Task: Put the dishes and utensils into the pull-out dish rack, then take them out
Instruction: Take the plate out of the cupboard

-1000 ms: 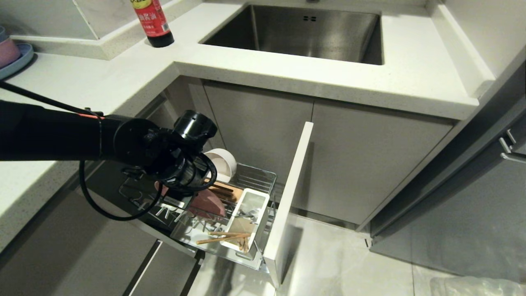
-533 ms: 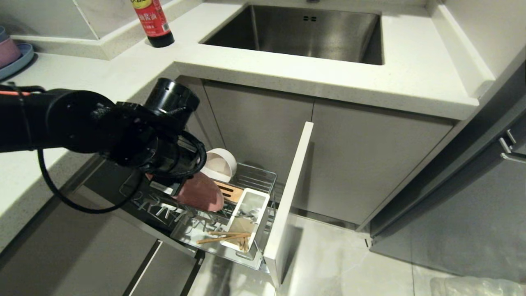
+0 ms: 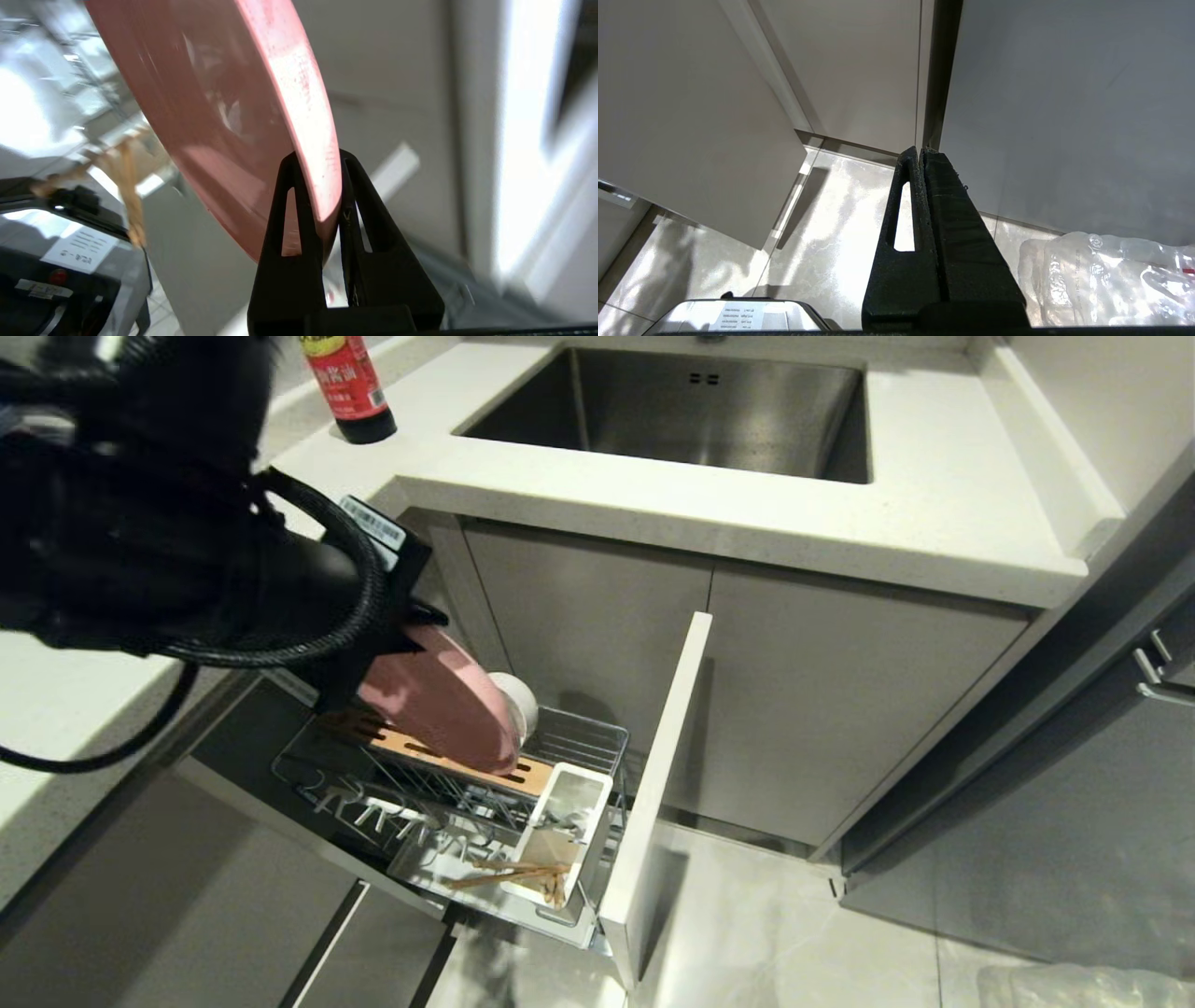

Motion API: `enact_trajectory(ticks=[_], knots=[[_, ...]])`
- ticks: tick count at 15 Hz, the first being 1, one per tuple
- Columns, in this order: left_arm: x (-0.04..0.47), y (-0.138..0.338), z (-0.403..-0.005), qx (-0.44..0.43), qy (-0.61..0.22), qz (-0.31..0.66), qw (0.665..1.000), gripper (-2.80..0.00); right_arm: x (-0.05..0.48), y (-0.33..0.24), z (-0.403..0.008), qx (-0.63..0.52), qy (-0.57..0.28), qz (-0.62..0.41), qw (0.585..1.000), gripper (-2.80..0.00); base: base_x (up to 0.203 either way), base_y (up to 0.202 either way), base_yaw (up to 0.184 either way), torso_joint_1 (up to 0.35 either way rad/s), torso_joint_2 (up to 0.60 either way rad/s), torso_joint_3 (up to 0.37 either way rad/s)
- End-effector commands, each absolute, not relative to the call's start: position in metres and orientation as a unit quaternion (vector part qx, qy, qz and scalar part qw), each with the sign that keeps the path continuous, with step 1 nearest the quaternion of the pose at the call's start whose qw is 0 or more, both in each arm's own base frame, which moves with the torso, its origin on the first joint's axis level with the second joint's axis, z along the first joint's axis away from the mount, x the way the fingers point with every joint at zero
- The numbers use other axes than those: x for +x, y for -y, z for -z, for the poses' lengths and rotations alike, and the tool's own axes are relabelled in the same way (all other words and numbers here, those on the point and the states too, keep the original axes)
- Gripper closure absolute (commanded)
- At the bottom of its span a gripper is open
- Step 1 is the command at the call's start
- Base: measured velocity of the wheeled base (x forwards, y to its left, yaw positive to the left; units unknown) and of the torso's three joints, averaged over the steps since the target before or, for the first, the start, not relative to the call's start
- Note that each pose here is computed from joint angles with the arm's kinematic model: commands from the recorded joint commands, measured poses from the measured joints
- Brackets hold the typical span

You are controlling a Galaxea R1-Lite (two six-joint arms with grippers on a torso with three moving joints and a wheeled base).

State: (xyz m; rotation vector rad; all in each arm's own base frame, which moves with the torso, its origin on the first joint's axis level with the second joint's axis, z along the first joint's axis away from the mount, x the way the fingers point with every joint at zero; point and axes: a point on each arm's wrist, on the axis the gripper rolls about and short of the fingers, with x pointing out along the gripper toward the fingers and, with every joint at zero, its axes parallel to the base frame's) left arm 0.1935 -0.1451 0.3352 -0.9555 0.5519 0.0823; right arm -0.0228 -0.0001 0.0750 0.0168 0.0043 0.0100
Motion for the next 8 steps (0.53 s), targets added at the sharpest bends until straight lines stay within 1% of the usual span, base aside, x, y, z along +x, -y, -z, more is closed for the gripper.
enact_trajectory(ticks=[1, 3, 5, 7, 8], knots=[[0.166, 0.140, -0.364, -0.465, -0.245, 0.010, 0.851, 0.00, -0.023, 0.000, -0.075, 0.008, -0.002, -0.005, 1.000, 0.00, 0.000, 0.000, 0.000, 0.000, 0.00, 0.000], [0.145, 0.135, -0.389, -0.447, -0.220, 0.041, 0.866, 0.00, -0.023, 0.000, -0.075, 0.008, -0.002, -0.005, 1.000, 0.00, 0.000, 0.000, 0.000, 0.000, 0.00, 0.000], [0.131, 0.125, -0.411, -0.408, -0.173, 0.044, 0.895, 0.00, -0.023, 0.000, -0.075, 0.008, -0.002, -0.005, 1.000, 0.00, 0.000, 0.000, 0.000, 0.000, 0.00, 0.000], [0.123, 0.114, -0.420, -0.309, -0.126, 0.019, 0.943, 0.00, -0.023, 0.000, -0.075, 0.008, -0.001, -0.005, 1.000, 0.00, 0.000, 0.000, 0.000, 0.000, 0.00, 0.000], [0.120, 0.108, -0.423, -0.262, -0.105, -0.007, 0.959, 0.00, -0.023, 0.000, -0.075, 0.008, -0.002, -0.005, 1.000, 0.00, 0.000, 0.000, 0.000, 0.000, 0.00, 0.000]])
